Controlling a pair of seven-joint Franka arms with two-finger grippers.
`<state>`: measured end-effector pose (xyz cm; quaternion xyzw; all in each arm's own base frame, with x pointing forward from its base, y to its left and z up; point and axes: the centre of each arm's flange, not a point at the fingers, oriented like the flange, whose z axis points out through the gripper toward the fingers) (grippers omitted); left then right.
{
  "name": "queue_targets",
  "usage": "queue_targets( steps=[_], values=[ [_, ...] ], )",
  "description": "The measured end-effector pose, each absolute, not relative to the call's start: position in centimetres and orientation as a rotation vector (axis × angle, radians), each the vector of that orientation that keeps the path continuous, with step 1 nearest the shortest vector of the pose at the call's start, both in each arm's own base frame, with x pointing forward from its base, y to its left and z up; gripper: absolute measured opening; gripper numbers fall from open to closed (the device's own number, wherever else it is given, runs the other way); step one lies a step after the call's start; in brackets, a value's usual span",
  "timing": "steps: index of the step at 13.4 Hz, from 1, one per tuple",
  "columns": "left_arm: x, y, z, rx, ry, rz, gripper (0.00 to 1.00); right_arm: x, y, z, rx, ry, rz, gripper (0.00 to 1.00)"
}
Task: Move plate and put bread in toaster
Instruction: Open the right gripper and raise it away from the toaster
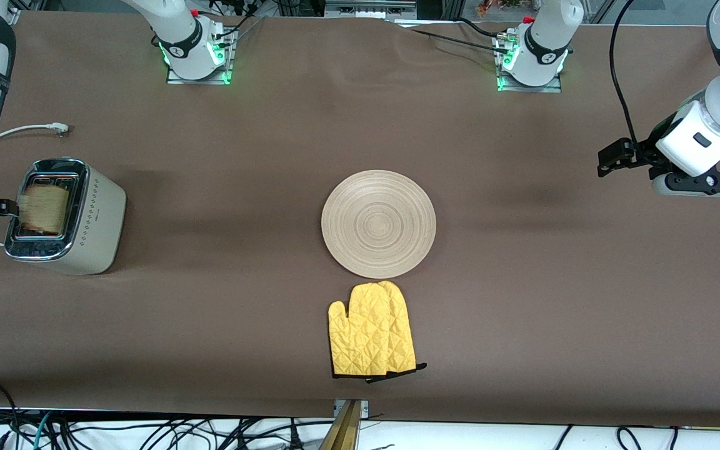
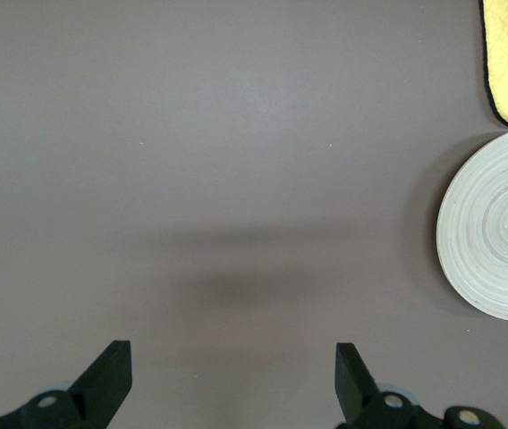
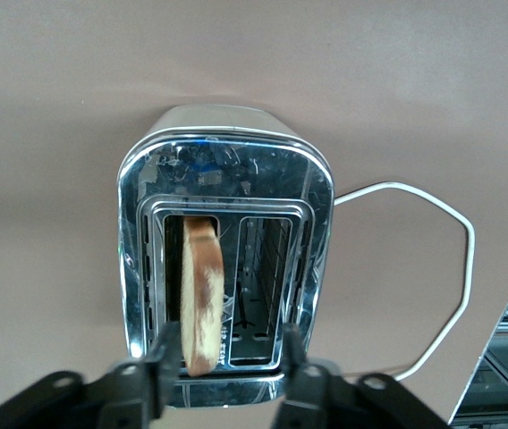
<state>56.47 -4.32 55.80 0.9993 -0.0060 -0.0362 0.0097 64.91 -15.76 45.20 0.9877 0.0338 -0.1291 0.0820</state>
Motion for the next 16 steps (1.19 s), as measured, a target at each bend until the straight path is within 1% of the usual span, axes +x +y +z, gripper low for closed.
queue_targets(
  steps=[2,4,7,9,10,13,15,16],
  values=[
    [56.5,-4.5,55.8,3.120,-0.024,-0.113,1.00,65.0,-15.7,45.4,2.950,0.094,-0.378,0.80],
    [56.5,-4.5,55.8,3.120,-0.024,-0.113,1.00,65.0,-15.5,46.0,2.951,0.096,-0.362,0.99],
    [56.5,-4.5,55.8,3.120,-0.024,-0.113,1.00,65.0,-14.8,48.1,2.985,0.101,-0.291,1.00],
    [56.5,-4.5,55.8,3.120,-0.025,-0.113,1.00,64.5,-13.6,51.3,3.035,0.128,-0.206,1.00],
    [56.4,-4.6,55.8,3.120,-0.025,-0.113,1.00,63.9,-12.1,53.1,3.065,0.147,-0.180,1.00],
    [56.4,-4.7,55.8,3.120,-0.028,-0.113,1.00,61.3,-6.1,58.5,3.146,0.208,-0.168,1.00],
    [56.4,-4.8,55.8,3.120,-0.032,-0.113,1.00,59.7,-3.5,60.7,3.177,0.243,-0.148,1.00],
    [56.4,-4.8,55.8,3.120,-0.032,-0.113,1.00,59.1,-2.7,61.1,3.191,0.235,-0.149,1.00]
  ],
)
